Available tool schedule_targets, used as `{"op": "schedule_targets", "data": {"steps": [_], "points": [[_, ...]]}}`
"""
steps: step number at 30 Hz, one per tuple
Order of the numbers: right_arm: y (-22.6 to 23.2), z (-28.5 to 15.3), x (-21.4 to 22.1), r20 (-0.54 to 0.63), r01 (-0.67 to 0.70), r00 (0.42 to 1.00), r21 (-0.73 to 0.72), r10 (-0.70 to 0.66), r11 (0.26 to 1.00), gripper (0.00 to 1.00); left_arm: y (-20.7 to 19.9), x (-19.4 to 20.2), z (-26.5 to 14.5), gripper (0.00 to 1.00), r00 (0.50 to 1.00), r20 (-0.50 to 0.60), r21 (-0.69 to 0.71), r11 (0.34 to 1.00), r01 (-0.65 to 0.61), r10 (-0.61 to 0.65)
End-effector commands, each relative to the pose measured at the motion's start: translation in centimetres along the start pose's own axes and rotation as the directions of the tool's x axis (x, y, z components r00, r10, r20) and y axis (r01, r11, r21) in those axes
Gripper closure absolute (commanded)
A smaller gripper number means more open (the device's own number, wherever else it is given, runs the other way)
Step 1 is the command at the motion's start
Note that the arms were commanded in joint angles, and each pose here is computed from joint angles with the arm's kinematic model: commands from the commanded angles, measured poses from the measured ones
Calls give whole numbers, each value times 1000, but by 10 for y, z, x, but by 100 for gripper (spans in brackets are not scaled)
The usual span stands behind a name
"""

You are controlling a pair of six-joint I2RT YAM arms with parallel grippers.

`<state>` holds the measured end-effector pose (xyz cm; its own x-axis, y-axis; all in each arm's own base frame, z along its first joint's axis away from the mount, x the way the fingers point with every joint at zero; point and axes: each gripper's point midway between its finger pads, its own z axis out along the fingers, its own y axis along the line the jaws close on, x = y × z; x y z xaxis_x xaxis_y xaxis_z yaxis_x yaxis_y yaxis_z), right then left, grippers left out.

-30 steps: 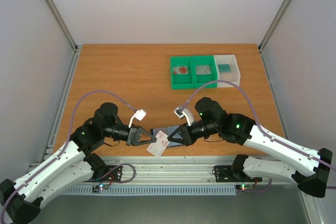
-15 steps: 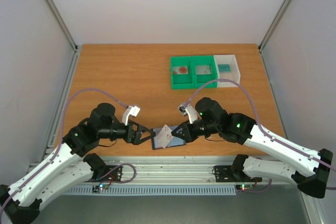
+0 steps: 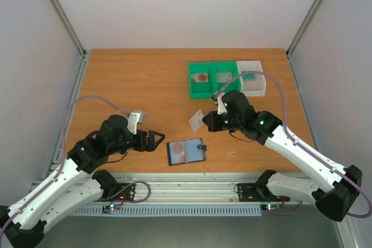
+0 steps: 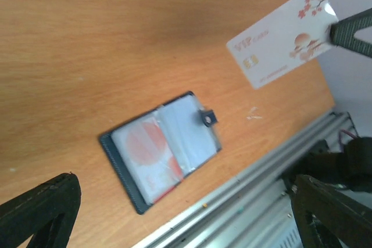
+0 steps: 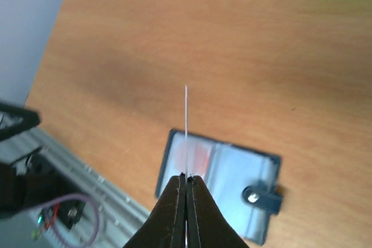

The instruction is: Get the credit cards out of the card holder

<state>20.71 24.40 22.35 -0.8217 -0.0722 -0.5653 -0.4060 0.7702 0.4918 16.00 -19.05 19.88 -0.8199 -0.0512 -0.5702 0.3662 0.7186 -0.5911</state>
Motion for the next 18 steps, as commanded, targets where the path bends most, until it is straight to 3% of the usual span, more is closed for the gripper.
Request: {"op": "schedule_targets", "data": {"steps": [1,8,18], "points": [[-29,1,-42,111,-61,992,51,55,997,99,21,-16,-2,1,996,95,-124,992,14,-2],[-92,7,-89,196,-167,972,174,132,971,99,32,-20,-4,1,990,138,-169,986,11,13],[-163,1,-151,287,-160,957,379,48,911,99,32,-17,-1,1,991,130,-157,988,5,15]]}}
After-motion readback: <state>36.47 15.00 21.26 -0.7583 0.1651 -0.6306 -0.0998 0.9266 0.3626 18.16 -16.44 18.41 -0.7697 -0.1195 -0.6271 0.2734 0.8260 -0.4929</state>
